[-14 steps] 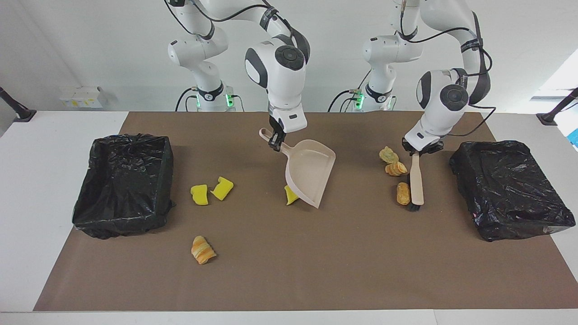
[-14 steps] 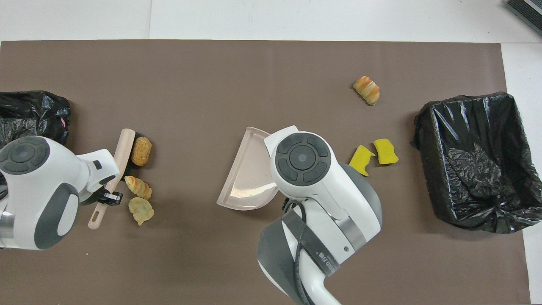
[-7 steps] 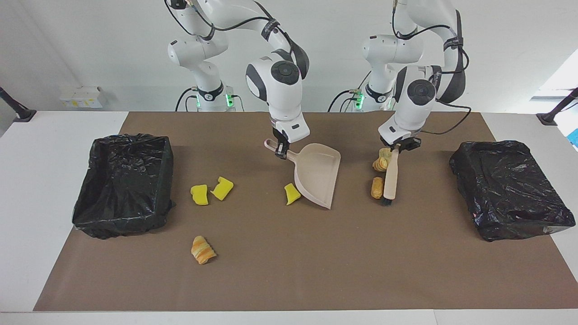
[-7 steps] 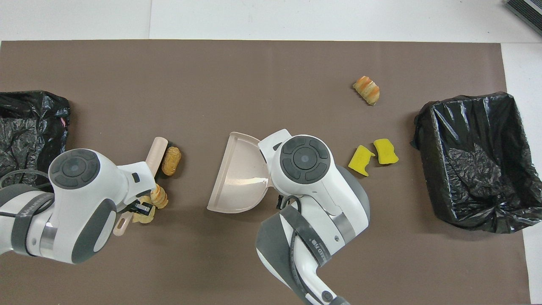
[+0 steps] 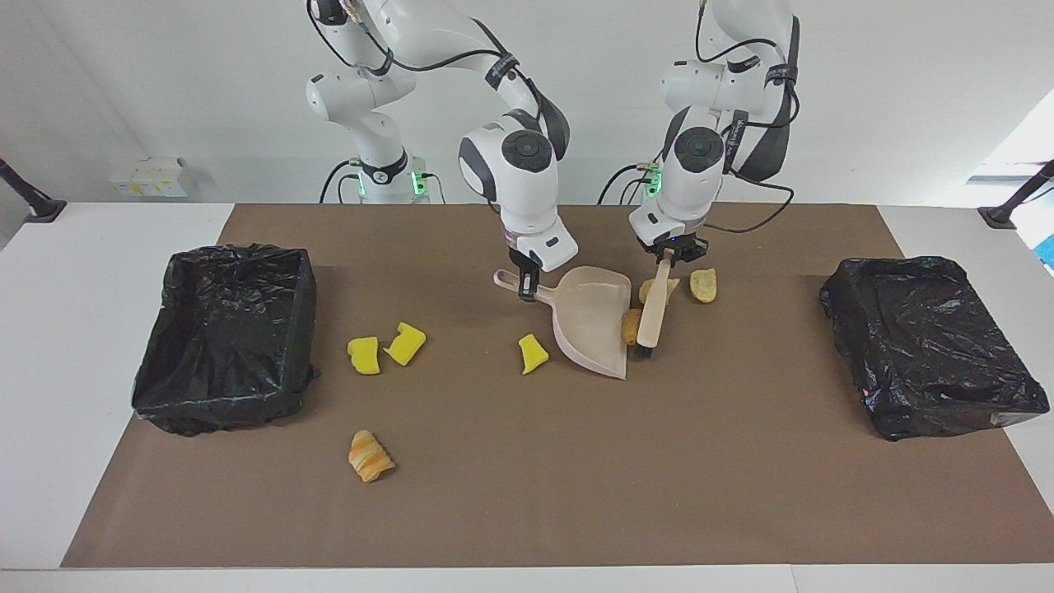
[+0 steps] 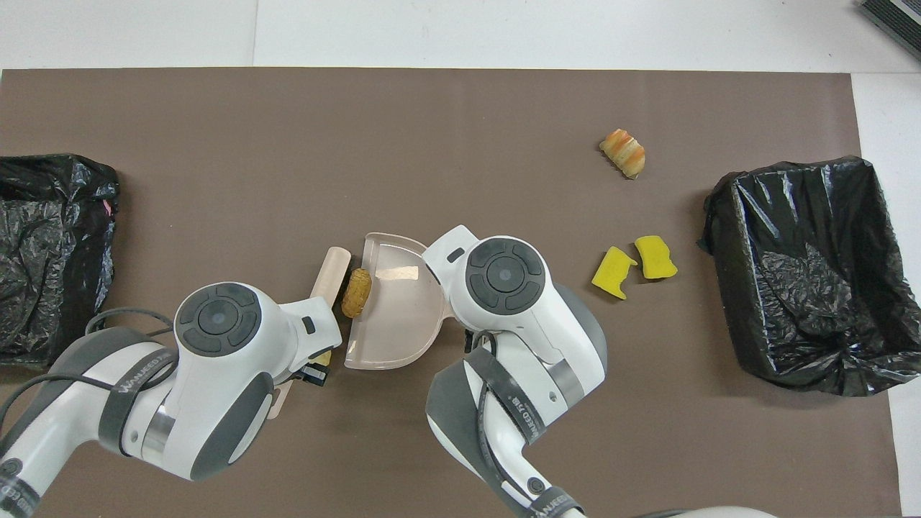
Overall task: Sweep and dump trash in bin
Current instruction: 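Sweep the bread pieces into the dustpan with the left gripper's brush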
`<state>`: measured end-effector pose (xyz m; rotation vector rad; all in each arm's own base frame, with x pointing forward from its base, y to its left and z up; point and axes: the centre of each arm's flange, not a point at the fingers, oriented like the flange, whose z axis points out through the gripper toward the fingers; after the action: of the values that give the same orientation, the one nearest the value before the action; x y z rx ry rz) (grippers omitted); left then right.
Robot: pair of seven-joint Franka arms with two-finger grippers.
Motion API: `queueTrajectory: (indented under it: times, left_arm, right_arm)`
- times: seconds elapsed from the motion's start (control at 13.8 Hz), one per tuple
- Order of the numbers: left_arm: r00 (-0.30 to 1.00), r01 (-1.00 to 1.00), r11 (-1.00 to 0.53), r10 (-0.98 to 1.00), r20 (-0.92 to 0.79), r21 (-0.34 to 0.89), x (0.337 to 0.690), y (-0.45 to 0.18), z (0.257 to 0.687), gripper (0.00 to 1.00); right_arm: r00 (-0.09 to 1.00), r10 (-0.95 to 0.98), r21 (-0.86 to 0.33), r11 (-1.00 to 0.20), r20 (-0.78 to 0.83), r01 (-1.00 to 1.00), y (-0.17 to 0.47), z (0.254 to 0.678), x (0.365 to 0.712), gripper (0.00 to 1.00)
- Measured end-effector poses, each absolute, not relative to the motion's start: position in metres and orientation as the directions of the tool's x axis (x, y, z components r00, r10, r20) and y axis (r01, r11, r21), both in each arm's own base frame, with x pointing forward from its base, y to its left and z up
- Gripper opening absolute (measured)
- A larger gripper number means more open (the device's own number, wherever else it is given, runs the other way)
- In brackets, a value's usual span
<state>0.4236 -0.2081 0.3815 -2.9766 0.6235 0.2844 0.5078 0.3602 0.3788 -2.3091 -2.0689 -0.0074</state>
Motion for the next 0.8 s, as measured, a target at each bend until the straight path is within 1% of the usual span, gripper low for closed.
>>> queueTrajectory:
  times: [0.22, 0.36, 0.58, 0.8]
  left_arm:
    - [0.909, -0.344, -0.937, -0.317, -0.272, -0.056, 0.429, -0.185, 0.436, 0.26]
    - [0.932, -0.207, -0.974, -0.166, -0.323, -0.094, 0.419, -0.156, 0.459, 0.26]
    - [0.943, 0.008, -0.986, 0.062, -0.328, -0.164, 0.411, -0.134, 0.458, 0.26]
    - [0.919, 0.121, -0.968, 0.192, -0.344, -0.219, 0.390, -0.118, 0.438, 0.26]
  right_arm:
    - [0.044, 0.999, -0.025, -0.043, 0.032, 0.999, 0.358, 0.378, 0.510, 0.32]
    - [-0.020, 0.999, -0.023, 0.021, 0.032, 1.000, 0.353, 0.377, 0.513, 0.32]
    - [-0.109, 0.994, -0.019, 0.109, 0.025, 0.994, 0.345, 0.375, 0.519, 0.32]
    - [-0.167, 0.986, -0.010, 0.167, -0.017, 0.986, 0.342, 0.370, 0.517, 0.32]
